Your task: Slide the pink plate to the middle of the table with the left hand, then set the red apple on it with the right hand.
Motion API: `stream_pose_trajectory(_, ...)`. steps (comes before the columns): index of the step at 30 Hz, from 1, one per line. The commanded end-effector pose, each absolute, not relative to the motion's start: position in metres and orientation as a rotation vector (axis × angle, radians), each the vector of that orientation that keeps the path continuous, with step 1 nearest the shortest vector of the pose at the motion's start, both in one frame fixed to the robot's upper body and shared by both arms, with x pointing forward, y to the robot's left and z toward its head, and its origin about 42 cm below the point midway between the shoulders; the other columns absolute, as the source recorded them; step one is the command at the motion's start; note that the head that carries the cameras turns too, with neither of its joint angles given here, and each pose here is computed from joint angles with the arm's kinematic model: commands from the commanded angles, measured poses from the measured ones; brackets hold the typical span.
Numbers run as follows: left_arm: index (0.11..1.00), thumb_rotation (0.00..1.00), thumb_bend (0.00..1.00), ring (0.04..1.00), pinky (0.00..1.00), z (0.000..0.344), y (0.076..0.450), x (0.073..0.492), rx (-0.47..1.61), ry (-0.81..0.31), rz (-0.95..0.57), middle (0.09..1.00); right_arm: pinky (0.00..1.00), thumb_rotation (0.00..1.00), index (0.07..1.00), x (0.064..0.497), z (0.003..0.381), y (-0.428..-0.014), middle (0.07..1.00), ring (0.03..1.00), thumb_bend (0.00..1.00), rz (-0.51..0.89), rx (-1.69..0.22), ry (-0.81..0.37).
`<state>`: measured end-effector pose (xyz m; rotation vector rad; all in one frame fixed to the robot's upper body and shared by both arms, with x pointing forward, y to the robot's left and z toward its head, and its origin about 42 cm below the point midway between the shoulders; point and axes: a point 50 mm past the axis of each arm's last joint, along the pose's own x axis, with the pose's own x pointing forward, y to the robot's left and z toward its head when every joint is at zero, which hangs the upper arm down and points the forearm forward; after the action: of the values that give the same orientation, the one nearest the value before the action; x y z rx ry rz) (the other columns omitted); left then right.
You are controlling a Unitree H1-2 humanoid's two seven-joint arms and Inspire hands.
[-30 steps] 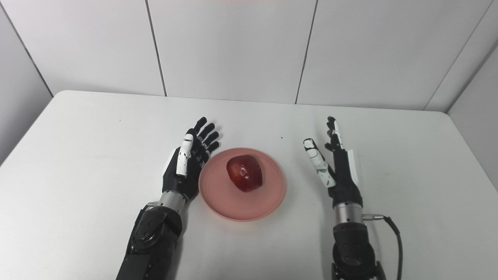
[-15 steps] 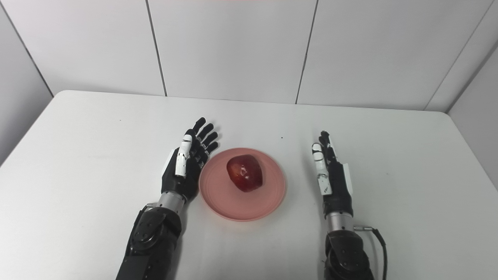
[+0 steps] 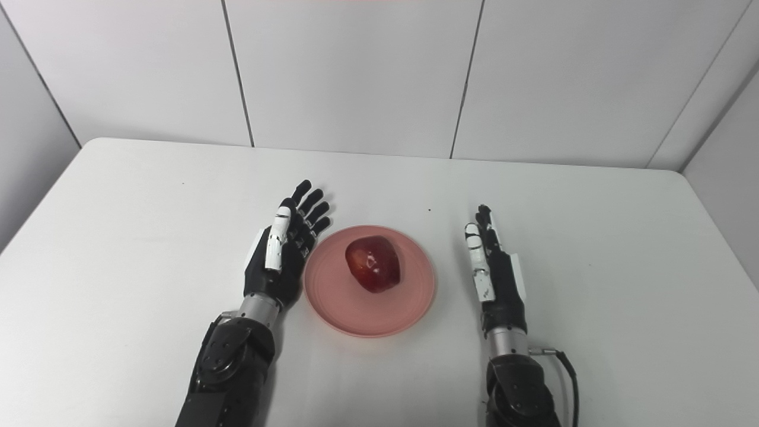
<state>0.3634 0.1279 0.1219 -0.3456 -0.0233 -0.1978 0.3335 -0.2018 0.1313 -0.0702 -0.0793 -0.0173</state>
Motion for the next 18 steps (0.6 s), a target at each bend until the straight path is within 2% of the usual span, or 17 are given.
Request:
stream_pose_trajectory(1,0.933,1.0,0.35,0.934,0.93,0.101,0.1354,0.3538,-0.325,0.069,-0.161,0.945,1.0,1.0,0.987,0.3374,0.1459,-0.1994,0.983,0.988,0.24,-0.004,-0.057,-0.17)
stream_pose_trajectory(18,0.939,1.0,0.36,0.937,0.93,0.101,0.1378,0.3513,-0.316,0.065,-0.161,0.948,0.99,1.0,0.986,0.3381,0.1446,-0.2009,0.994,0.991,0.25,0.012,-0.063,-0.172)
